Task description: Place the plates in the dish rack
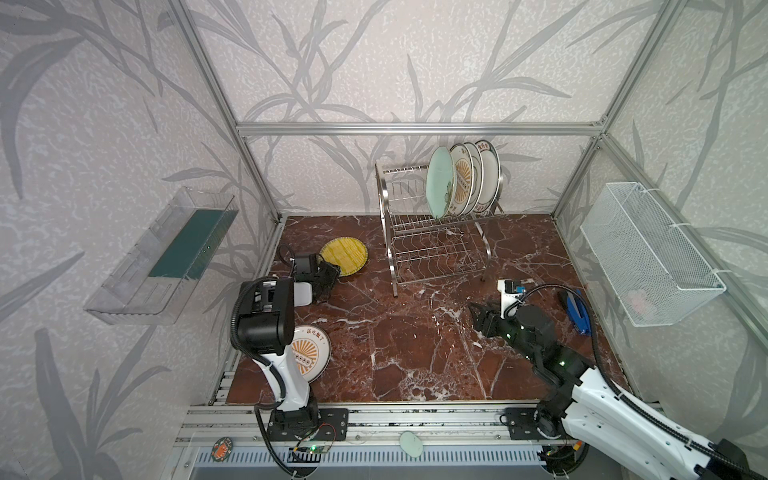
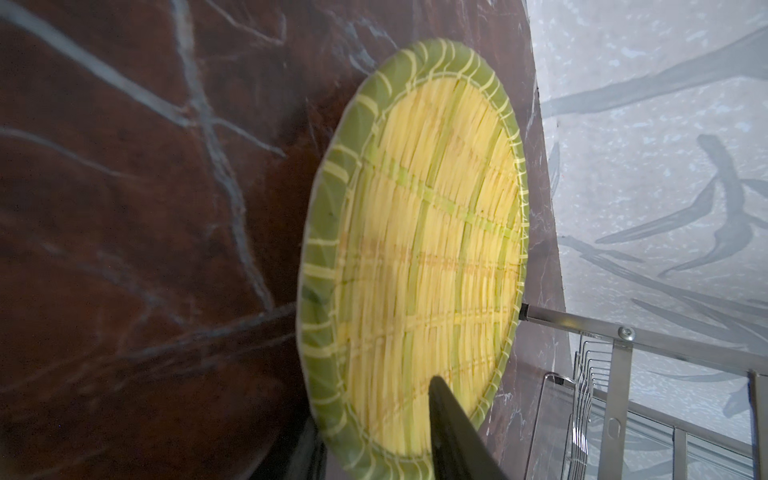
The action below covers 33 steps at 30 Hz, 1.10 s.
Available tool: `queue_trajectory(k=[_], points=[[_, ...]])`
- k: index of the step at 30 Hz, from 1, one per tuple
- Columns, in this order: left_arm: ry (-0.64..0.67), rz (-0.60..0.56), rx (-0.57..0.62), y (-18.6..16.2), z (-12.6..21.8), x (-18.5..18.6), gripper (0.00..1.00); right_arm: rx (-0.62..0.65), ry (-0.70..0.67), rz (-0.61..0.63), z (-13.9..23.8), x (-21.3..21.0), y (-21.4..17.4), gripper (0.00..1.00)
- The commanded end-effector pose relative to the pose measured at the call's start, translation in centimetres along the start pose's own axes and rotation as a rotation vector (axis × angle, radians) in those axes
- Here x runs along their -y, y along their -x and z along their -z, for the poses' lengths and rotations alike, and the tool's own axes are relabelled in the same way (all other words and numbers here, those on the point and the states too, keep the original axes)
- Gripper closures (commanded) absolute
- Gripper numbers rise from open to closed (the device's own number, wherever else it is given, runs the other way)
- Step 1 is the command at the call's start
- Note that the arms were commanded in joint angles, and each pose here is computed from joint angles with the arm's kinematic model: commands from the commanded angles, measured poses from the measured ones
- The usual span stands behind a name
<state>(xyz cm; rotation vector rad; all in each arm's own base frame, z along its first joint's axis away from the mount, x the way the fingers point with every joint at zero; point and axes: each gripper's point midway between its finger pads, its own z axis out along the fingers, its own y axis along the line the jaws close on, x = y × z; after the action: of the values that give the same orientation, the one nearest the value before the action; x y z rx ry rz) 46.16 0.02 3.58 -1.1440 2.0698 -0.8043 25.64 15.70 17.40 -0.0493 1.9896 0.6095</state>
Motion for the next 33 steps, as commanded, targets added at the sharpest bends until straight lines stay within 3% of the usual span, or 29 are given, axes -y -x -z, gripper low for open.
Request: queue_trajectory(k=[1,17,33], points=[[-0.009,0.032,0.041,1.2,-0.6,0.1,0.63,0.008,-0.011,-0.005,0.1,0.4,0.0,0.33],[-0.028,0.039,0.051,1.4,-0.6,0.4,0.82,0.017,-0.010,-0.020,0.3,0.7,0.2,0.33],[-0.093,0.033,0.064,1.8,0.1,2.2,0.90,0.021,-0.009,-0.024,0.4,0.7,0.4,0.33]])
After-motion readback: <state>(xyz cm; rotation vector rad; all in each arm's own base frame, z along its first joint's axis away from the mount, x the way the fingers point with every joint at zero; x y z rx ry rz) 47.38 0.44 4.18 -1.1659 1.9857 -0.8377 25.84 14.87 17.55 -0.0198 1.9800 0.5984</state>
